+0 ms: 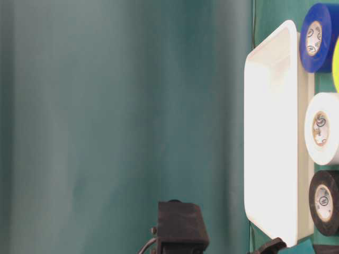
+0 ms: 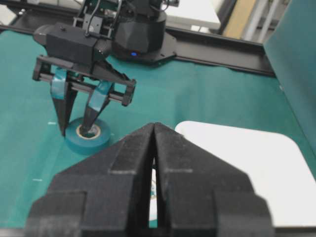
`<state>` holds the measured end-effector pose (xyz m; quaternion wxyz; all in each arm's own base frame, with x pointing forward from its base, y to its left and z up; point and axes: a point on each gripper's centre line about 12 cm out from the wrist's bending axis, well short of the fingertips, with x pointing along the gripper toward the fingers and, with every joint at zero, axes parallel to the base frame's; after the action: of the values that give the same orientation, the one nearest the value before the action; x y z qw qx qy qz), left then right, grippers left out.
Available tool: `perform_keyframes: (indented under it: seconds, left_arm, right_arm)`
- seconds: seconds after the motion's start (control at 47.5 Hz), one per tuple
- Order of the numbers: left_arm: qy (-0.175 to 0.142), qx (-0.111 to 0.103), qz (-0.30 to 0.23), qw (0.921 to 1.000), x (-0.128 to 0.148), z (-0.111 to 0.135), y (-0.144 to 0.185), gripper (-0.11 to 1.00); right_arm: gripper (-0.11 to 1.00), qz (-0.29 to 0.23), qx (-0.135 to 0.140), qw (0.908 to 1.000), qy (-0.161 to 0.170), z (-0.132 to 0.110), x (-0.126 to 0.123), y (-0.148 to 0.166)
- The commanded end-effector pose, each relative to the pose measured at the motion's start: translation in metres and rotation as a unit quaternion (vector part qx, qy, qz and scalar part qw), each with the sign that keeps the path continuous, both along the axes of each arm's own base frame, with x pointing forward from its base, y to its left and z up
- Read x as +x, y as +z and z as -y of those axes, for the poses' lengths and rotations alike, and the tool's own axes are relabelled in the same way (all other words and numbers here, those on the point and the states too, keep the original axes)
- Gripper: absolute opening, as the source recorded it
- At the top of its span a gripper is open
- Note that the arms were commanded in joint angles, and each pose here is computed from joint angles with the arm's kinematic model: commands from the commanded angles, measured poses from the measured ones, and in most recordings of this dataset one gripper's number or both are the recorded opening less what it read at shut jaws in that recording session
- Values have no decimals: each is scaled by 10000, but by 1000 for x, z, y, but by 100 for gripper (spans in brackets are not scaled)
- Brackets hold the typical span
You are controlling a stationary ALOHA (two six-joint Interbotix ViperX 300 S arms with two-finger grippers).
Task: Pick up the tape from a random location and place it into the white case.
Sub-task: 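Lower the left gripper over the teal tape roll's center hole, then close the left gripper on the teal tape roll and lift it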
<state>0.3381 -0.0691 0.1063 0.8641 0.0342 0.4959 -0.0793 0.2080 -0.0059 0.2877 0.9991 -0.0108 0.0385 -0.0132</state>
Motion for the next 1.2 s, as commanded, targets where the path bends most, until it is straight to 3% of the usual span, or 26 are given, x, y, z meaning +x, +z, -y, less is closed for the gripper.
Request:
perform_keyframes:
  seconds: [0.0, 0.442, 1.178]
  left_arm:
    - [4, -26, 81, 10000, 0, 1, 5, 25]
    - [-12, -59, 231, 9997, 3, 2, 25, 25]
    - [-70, -155, 930, 9955, -10, 0, 172, 23]
  right_arm:
    - [0, 122, -19, 9999, -5, 0, 2, 10]
    - [0, 107, -11, 9999, -6, 0, 3, 10]
    - [0, 122, -34, 9999, -4, 0, 3, 10]
